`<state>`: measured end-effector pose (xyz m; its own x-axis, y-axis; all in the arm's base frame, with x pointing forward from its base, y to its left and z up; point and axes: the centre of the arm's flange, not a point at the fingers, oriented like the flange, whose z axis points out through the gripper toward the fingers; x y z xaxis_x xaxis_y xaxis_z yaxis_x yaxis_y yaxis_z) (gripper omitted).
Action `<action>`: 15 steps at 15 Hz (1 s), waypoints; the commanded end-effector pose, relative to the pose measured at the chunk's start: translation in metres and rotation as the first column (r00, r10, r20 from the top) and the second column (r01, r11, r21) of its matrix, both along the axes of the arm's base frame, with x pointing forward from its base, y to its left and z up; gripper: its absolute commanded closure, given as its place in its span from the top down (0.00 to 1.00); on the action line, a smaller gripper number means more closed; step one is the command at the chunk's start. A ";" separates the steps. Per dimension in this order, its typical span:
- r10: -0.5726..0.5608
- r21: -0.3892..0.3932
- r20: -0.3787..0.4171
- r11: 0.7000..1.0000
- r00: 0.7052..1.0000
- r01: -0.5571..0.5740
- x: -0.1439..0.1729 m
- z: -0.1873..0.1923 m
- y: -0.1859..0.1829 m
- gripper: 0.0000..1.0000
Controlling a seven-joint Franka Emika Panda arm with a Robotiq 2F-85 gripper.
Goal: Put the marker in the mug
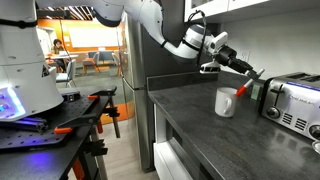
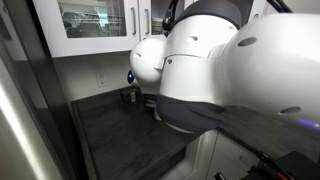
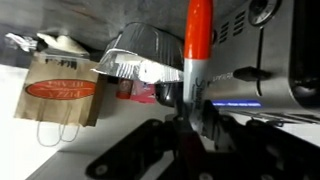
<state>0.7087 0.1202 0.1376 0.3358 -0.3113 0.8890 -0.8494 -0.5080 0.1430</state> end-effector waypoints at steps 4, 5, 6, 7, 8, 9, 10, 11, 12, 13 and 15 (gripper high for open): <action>0.063 -0.020 0.036 0.998 0.997 -0.063 0.006 0.002 0.019 0.06; 0.072 -0.022 0.034 0.997 0.997 -0.071 0.007 0.002 0.023 0.06; 0.080 -0.017 0.033 0.997 0.996 -0.079 0.006 0.002 0.028 0.06; 0.088 -0.016 0.031 0.996 0.996 -0.087 0.006 0.001 0.032 0.06; 0.094 -0.011 0.031 0.996 0.995 -0.094 0.005 0.000 0.036 0.06; 0.098 -0.002 0.030 0.995 0.995 -0.098 0.005 -0.003 0.039 0.06; 0.097 0.012 0.029 0.995 0.995 -0.098 0.004 -0.008 0.041 0.06; 0.096 0.024 0.028 0.995 0.995 -0.097 0.003 -0.012 0.044 0.06; 0.087 0.035 0.021 0.996 0.996 -0.088 0.002 -0.018 0.045 0.06; 0.079 0.043 0.020 0.996 0.997 -0.080 0.000 -0.023 0.046 0.06; 0.073 0.065 0.001 0.995 0.997 -0.073 -0.002 -0.030 0.047 0.48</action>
<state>0.7040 0.1685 0.1119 0.3699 -0.3144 0.8742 -0.8068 -0.5754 0.1345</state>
